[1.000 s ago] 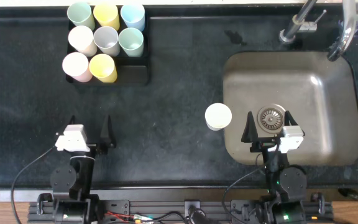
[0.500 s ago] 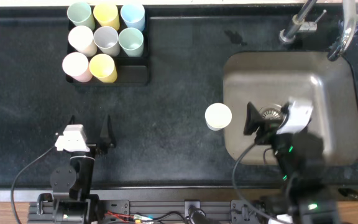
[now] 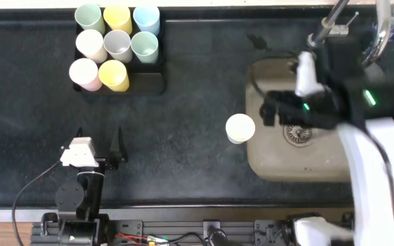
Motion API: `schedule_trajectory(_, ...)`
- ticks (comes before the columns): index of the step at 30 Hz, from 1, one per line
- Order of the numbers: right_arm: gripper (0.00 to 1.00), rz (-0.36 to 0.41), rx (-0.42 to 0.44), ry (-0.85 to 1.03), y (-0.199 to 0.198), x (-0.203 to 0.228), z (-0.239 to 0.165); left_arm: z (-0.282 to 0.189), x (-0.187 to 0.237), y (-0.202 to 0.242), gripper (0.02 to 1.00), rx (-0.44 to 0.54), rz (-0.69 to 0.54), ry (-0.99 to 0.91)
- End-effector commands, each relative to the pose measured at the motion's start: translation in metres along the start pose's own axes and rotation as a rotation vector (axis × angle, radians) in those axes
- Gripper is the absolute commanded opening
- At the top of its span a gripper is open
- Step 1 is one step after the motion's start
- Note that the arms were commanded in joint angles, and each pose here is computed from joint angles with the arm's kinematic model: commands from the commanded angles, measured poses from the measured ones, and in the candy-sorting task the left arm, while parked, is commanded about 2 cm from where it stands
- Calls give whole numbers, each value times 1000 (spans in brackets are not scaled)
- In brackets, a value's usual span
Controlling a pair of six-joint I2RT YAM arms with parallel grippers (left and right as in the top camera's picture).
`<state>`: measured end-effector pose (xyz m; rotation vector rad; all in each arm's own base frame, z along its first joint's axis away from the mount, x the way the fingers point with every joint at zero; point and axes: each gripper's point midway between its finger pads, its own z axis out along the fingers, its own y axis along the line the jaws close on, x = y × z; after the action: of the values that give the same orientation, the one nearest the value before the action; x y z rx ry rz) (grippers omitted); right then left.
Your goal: Store Cups
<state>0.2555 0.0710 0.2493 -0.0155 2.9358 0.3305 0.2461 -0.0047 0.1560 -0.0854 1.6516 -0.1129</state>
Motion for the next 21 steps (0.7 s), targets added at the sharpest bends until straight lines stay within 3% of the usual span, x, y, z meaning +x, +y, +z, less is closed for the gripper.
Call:
schedule_trajectory(1,998,-56,-34,154,3,1,30,0,0,0,1000,0,-7,-2)
schedule_trajectory(7,998,-42,-14,263,-3,-3,59,0,0,0,1000,0,-7,-2)
schedule_trajectory(13,987,-74,25,348,0,-1,82,0,0,0,1000,0,-7,-2)
schedule_trajectory(21,978,-86,123,443,-12,23,119,0,0,0,1000,0,-7,-2)
